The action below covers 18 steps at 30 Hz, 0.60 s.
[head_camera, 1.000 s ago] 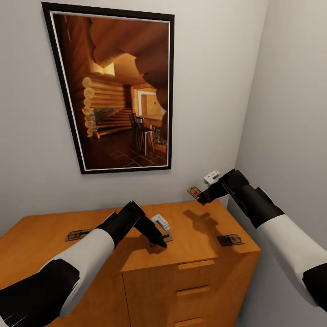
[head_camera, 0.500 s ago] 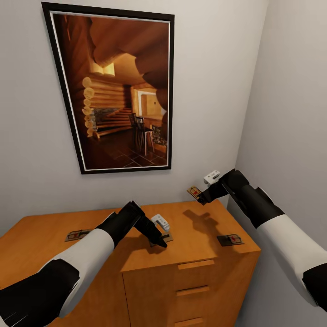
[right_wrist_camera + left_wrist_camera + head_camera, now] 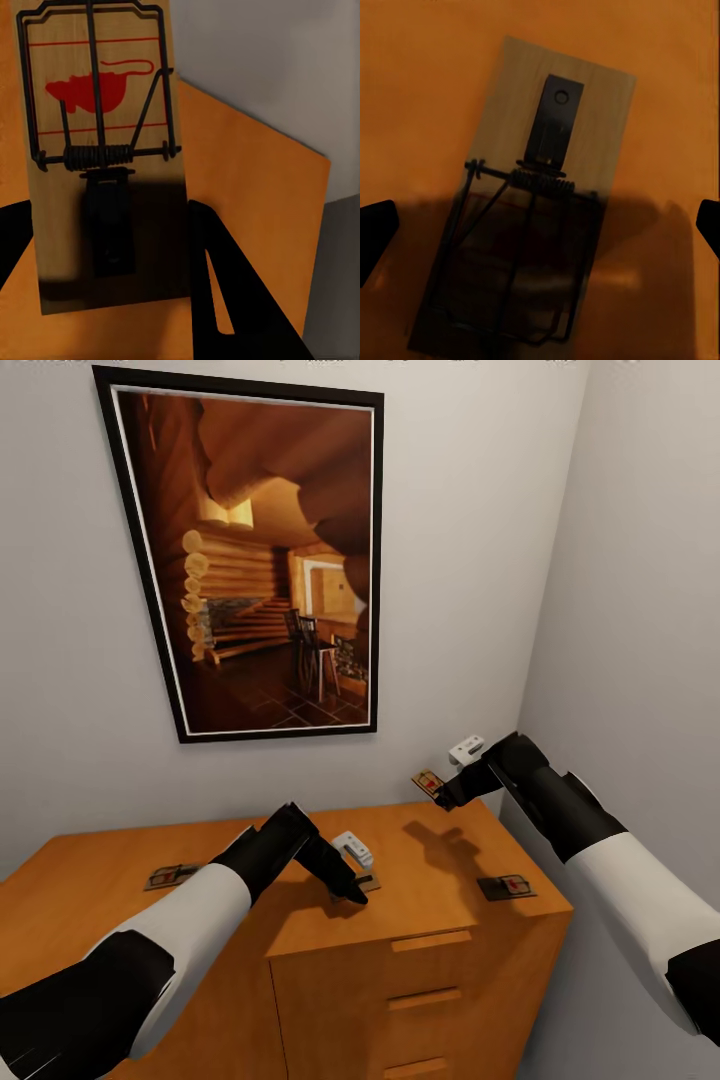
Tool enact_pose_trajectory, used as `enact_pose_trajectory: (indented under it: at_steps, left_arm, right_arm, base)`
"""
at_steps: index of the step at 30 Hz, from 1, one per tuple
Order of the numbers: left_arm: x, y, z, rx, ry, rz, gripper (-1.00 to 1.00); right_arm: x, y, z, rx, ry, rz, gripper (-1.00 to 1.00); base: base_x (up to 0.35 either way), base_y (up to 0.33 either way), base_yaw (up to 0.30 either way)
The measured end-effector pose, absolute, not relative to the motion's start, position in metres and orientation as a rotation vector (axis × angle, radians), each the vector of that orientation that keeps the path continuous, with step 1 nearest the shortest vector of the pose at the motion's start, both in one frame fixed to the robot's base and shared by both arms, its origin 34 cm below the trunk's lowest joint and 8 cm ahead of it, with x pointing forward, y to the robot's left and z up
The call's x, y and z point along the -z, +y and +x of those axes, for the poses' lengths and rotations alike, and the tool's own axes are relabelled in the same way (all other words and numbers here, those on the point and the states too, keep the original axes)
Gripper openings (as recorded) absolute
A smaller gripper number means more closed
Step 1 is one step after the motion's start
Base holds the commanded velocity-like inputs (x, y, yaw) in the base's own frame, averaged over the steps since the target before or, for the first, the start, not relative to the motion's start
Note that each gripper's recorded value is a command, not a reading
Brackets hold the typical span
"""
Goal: Take the four mousetraps from the cabinet in the bathroom and place them on the bathroom floor. Make sure all four end up on the same floor surface, and ensure that at least two of them are either under or directly next to the same bathroom sink.
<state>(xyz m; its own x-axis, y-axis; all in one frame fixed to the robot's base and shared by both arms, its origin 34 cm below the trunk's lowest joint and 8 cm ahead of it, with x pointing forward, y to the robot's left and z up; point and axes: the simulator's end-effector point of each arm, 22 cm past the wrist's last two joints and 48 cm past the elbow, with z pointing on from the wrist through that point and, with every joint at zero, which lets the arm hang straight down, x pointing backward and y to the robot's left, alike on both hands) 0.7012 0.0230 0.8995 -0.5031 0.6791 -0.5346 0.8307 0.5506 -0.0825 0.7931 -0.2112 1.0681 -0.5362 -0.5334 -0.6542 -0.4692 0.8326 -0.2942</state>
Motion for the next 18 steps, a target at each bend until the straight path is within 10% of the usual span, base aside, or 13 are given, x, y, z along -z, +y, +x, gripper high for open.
enact_pose_trajectory:
  at_steps: [18]
  left_arm:
    - [-0.8996,0.0258,0.7018,0.456,2.347,1.22,1.0]
  right_arm:
    - [-1.0682,-0.2109,0.7929,0.105,2.228,-0.729,-1.0]
  base:
    - [-0.046,0.0,0.0]
